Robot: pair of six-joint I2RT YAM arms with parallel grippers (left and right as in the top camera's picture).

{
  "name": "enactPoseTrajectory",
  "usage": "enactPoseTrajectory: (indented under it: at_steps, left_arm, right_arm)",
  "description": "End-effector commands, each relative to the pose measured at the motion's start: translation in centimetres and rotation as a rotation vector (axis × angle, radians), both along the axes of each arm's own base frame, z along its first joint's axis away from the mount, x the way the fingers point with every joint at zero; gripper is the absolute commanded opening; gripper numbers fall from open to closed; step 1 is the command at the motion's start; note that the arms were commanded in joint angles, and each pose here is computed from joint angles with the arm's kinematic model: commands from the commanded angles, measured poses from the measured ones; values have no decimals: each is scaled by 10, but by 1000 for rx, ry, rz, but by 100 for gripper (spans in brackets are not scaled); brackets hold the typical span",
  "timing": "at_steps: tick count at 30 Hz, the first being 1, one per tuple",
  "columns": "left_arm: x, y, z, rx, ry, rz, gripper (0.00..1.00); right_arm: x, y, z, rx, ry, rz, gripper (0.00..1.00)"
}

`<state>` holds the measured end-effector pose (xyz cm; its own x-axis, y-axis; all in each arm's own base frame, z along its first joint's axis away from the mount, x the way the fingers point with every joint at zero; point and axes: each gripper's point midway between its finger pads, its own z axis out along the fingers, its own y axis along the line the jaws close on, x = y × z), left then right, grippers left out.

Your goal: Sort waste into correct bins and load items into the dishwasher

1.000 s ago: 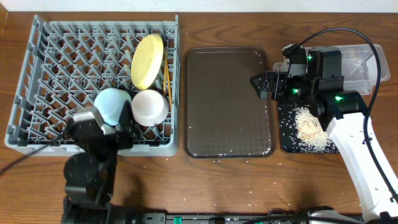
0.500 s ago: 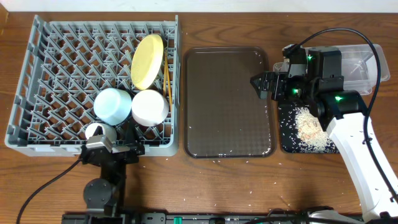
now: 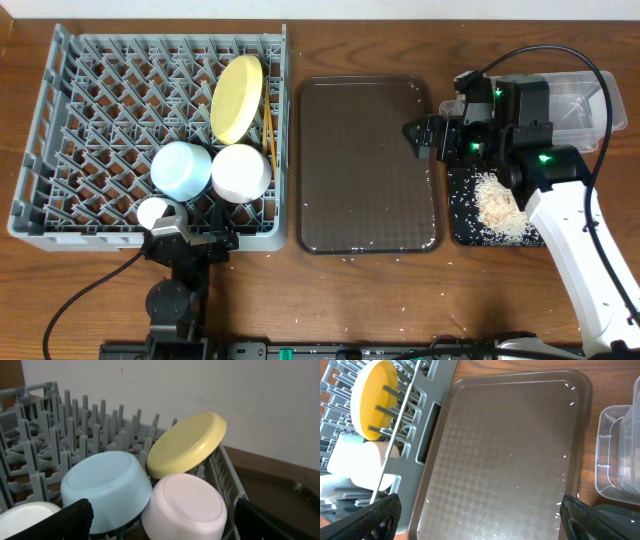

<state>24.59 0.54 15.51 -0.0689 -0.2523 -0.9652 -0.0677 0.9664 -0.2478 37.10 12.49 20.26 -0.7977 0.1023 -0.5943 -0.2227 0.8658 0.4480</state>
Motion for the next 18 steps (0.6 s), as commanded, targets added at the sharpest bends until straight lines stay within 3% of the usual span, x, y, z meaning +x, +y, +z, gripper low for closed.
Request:
enactPoseTrajectory:
  at_steps: [1,15,18]
  left_arm:
    - [-2,2,-19,-9,74,11,91]
    - [-2,2,-23,-9,92,11,91]
    - [-2,2,-23,-9,92,11,91]
  right_arm:
    - [1,0,3,-6,-12,8,99]
    - [-7,-2,-5,-17,35,9,99]
    - [-4,-28,1,-194,-61,-42,99]
